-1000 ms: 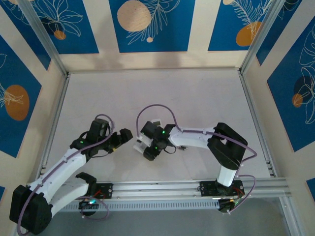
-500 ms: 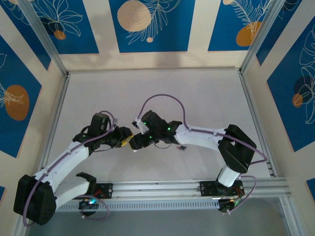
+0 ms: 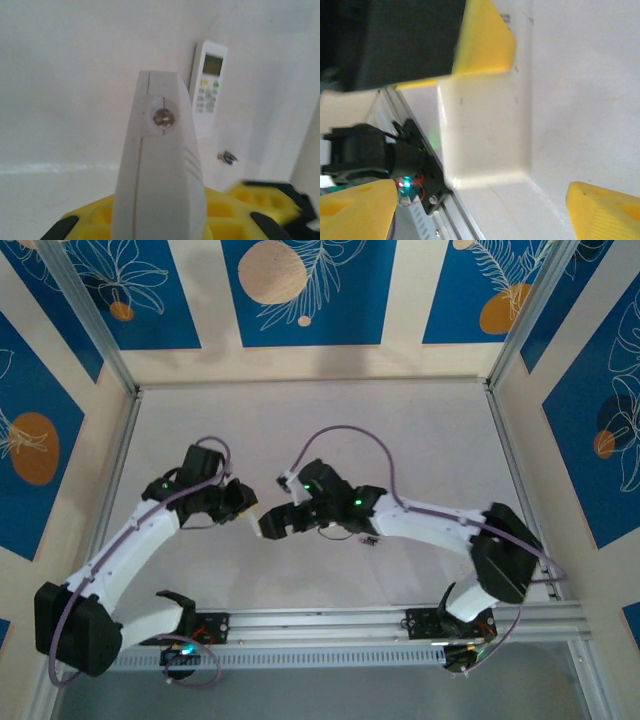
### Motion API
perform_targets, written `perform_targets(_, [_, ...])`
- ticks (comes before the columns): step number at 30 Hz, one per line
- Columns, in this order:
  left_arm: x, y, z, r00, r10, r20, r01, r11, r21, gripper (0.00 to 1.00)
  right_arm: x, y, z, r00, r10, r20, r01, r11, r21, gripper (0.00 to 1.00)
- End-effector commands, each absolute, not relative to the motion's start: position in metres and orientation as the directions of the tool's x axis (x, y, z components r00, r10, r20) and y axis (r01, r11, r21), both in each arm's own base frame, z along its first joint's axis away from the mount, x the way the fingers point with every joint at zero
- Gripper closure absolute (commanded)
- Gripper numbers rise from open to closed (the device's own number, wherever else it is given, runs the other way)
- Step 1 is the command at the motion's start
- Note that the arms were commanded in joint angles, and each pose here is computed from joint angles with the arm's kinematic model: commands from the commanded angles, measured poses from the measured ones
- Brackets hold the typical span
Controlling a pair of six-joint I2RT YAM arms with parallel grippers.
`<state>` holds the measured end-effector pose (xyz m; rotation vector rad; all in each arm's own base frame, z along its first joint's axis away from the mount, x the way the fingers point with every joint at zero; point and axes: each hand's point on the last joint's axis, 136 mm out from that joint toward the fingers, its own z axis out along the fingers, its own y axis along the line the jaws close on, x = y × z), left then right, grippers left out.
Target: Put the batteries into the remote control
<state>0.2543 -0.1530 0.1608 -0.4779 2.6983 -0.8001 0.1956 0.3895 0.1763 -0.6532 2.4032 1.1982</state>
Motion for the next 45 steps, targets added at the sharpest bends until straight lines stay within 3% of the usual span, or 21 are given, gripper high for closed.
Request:
perform_targets(1, [0.266,-0.098,0.158,-0.933,-0.195,-0.301,-0.143,0.972,-0.186,0.87,0.213,0.359,0.203,-0.806,-0.108,-0.582,-0.538,0.546,0.643,0.12])
perform_targets(4, [0.295,-0.057,0.157,-0.956,-0.056,-0.287,-0.106,0.981,0.162,0.87,0.221,0.324,0.192,-0.828,-0.066,-0.557,-0.467,0.632,0.619,0.12])
perform_targets(7, [0.325,-0.035,0.152,-0.978,0.037,-0.204,-0.048,0.917,0.397,0.91,0.222,0.296,0.182,-0.856,-0.062,-0.513,-0.399,0.711,0.579,0.12])
perform_targets(15, [0.395,-0.024,0.1,-0.993,0.095,0.065,0.115,0.784,0.61,0.88,0.207,0.262,0.178,-0.872,-0.033,-0.489,-0.34,0.759,0.555,0.12])
perform_targets(18, [0.418,-0.024,0.074,-0.994,0.075,0.085,0.111,0.776,0.621,0.88,0.201,0.247,0.176,-0.873,-0.019,-0.488,-0.318,0.779,0.54,0.12])
perform_targets(21, [0.439,-0.033,0.062,-0.997,0.059,0.055,0.08,0.807,0.586,0.86,0.194,0.232,0.177,-0.868,0.009,-0.497,-0.298,0.79,0.536,0.13])
perform_targets(27, [0.456,-0.067,0.056,-0.999,0.035,-0.014,0.026,0.914,0.405,0.57,0.186,0.197,0.173,-0.858,0.098,-0.505,-0.209,0.83,0.517,0.13])
perform_targets(30, [0.46,-0.088,0.078,-0.997,0.028,-0.078,0.006,0.964,0.265,0.48,0.188,0.169,0.164,-0.86,0.189,-0.475,-0.074,0.873,0.482,0.13])
perform_targets(34, [0.454,-0.131,0.144,-0.977,0.017,-0.213,0.024,0.999,-0.028,0.35,0.19,0.147,0.149,-0.885,0.242,-0.398,0.059,0.905,0.42,0.14])
perform_targets(40, [0.405,-0.187,0.268,-0.87,-0.03,-0.492,0.229,0.859,-0.457,0.18,0.209,0.153,0.135,-0.935,0.181,-0.304,0.08,0.945,0.317,0.14])
perform_targets(45, [0.345,-0.196,0.305,-0.789,-0.149,-0.596,0.334,0.71,-0.62,0.09,0.241,0.205,0.131,-0.956,0.051,-0.289,-0.046,0.946,0.319,0.13])
